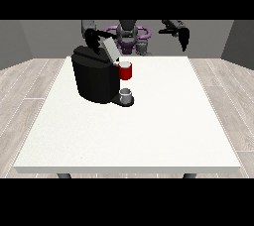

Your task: Insert the coffee pod into the coffee machine and close the lid

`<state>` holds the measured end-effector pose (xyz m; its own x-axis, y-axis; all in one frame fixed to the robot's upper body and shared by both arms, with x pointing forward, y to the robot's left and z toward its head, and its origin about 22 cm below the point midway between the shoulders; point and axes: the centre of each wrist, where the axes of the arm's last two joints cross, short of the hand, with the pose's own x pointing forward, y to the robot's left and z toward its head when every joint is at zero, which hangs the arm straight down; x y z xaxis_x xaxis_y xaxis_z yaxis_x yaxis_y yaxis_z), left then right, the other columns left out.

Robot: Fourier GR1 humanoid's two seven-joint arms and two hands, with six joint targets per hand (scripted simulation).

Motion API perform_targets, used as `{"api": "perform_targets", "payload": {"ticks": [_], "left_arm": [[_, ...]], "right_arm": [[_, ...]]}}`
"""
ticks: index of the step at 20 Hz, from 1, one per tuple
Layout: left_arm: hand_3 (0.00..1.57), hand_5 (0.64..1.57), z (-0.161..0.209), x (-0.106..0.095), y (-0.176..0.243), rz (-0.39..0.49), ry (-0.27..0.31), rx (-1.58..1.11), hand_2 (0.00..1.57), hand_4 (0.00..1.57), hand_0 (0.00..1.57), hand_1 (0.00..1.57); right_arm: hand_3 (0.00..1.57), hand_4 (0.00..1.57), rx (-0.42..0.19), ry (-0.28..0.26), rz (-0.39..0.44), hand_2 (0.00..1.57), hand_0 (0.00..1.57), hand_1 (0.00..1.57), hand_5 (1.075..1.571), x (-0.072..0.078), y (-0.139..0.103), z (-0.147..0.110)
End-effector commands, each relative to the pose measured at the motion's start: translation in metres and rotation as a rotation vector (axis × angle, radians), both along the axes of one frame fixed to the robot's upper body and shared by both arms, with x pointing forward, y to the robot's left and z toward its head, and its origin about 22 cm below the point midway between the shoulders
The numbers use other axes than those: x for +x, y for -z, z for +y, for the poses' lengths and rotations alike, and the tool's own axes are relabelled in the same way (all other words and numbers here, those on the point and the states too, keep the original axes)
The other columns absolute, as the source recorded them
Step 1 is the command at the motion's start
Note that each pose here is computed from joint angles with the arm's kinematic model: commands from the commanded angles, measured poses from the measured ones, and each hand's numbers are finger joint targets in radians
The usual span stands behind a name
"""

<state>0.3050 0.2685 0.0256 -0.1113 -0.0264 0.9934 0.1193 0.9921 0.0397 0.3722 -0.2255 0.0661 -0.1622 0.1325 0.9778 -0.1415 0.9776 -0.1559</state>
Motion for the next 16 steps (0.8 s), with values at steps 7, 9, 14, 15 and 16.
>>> {"api": "perform_targets", "payload": {"ticks": [7,9,14,15,16], "left_arm": [[0.00,1.571,0.007,-0.002,0.010,-0.025,-0.019,0.017,0.00,0.00,0.00,0.00],[0.00,1.571,-0.006,-0.003,-0.005,-0.030,0.018,0.025,0.00,0.00,0.00,0.00],[0.00,1.571,0.003,-0.009,0.014,0.006,-0.016,0.008,0.00,0.13,0.00,0.00],[0.00,1.571,0.000,-0.008,-0.001,0.000,-0.003,0.005,0.00,0.14,0.00,0.00],[0.00,1.571,0.008,-0.004,0.006,-0.042,-0.011,0.013,0.00,0.16,0.00,0.00]], "right_arm": [[0.00,0.00,-0.022,-0.048,-0.018,0.00,0.00,0.00,1.571,0.013,-0.007,0.028],[0.00,0.00,-0.029,-0.003,-0.003,0.00,0.00,0.00,1.571,0.020,-0.007,0.007],[0.00,0.00,-0.047,-0.045,-0.018,0.00,0.00,0.00,1.571,0.020,-0.010,0.028],[0.00,0.00,-0.032,-0.034,-0.002,0.00,0.00,0.00,1.571,0.019,0.003,0.008],[0.00,0.08,-0.044,-0.058,-0.037,0.00,0.00,0.00,1.571,0.025,-0.016,0.022]]}}
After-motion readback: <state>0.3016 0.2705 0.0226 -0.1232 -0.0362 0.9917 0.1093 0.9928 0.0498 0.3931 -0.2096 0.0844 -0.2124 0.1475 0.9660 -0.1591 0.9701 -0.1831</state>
